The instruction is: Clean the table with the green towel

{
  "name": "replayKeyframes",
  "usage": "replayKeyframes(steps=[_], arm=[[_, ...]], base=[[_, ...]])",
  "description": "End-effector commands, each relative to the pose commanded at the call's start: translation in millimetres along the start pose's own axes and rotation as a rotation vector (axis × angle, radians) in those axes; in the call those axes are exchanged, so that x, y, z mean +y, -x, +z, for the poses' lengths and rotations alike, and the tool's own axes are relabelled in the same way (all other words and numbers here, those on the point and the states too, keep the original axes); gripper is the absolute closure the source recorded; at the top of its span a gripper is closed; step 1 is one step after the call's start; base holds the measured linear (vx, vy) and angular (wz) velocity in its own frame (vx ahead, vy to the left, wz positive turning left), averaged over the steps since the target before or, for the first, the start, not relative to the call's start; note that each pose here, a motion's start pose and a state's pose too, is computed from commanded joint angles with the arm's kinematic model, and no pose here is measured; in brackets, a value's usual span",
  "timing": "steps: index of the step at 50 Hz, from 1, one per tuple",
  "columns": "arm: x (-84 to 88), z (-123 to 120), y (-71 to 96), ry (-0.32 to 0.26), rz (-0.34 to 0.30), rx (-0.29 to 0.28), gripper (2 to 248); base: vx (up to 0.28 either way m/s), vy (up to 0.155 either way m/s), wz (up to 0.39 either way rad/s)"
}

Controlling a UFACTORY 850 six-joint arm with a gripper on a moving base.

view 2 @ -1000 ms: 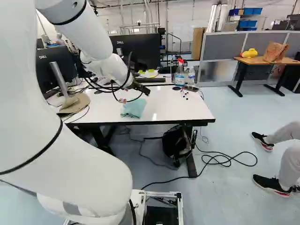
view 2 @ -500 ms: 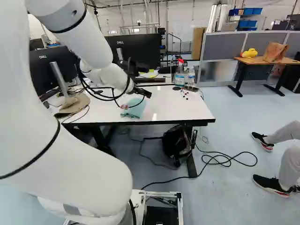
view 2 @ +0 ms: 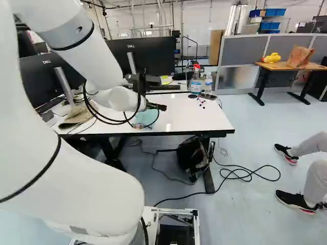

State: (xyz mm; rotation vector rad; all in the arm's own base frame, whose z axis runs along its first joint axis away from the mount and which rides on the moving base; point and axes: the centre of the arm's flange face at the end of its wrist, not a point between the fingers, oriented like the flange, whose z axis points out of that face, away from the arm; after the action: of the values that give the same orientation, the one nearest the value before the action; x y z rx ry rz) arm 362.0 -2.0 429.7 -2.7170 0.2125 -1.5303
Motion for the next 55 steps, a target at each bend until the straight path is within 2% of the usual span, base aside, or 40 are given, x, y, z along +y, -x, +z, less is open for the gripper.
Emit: replayKeyframes(steps=[28,55], arm=[[8.4,-21.0,54.8,-0.025,-0.071,0.115,3],[12.0,-37.0,87.2,-0.052,-0.106,0.183,3]], base=[[0.0,0.0,0.0],[0.0,0.0,0.0]])
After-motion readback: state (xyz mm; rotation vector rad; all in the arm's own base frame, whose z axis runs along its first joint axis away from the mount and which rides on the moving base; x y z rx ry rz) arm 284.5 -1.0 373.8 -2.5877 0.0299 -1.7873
